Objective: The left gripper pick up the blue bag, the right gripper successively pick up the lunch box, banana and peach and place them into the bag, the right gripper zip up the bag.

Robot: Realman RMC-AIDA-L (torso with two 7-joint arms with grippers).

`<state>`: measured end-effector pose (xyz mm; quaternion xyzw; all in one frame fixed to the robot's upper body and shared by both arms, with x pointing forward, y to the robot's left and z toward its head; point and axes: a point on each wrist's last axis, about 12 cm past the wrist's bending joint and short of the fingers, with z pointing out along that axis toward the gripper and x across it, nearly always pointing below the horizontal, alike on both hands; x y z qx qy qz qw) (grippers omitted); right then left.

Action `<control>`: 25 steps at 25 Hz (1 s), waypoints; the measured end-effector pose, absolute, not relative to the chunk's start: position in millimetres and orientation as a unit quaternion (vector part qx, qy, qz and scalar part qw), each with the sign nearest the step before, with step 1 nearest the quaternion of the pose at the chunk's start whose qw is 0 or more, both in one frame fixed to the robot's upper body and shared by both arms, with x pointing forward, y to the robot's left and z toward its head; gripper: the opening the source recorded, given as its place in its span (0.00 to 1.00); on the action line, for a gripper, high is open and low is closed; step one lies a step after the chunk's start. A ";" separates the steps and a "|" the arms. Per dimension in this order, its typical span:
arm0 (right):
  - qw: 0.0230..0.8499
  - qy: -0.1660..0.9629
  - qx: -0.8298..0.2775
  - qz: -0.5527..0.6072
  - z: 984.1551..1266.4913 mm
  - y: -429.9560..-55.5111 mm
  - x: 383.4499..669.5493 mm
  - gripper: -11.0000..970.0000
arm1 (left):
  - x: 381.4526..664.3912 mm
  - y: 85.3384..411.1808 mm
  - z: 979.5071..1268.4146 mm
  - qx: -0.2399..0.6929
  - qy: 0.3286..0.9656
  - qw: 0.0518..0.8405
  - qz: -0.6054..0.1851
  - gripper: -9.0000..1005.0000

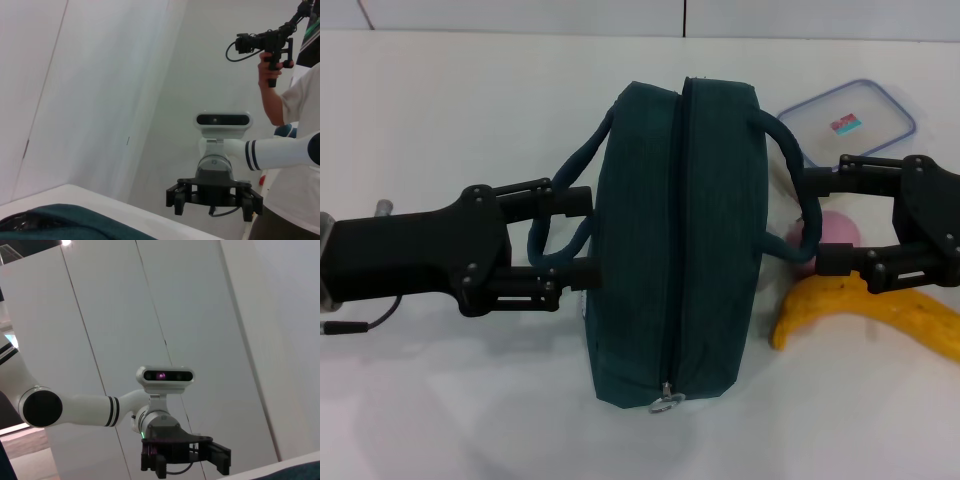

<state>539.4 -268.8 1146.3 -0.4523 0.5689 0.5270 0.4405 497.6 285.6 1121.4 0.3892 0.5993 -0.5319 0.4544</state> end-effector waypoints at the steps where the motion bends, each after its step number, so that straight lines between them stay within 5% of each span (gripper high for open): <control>1: 0.441 0.569 -0.452 0.527 1146.3 -268.8 539.4 0.89 | 497.4 285.7 1121.3 0.389 0.599 0.454 -0.532 0.83; 18: 0.437 0.570 -0.449 0.531 1144.2 -269.5 537.0 0.89 | 495.9 285.7 1121.1 0.388 0.597 0.457 -0.533 0.83; 25: 0.445 0.576 -0.442 0.525 1136.7 -275.9 530.0 0.89 | 511.3 295.4 1151.4 0.351 0.628 0.432 -0.543 0.83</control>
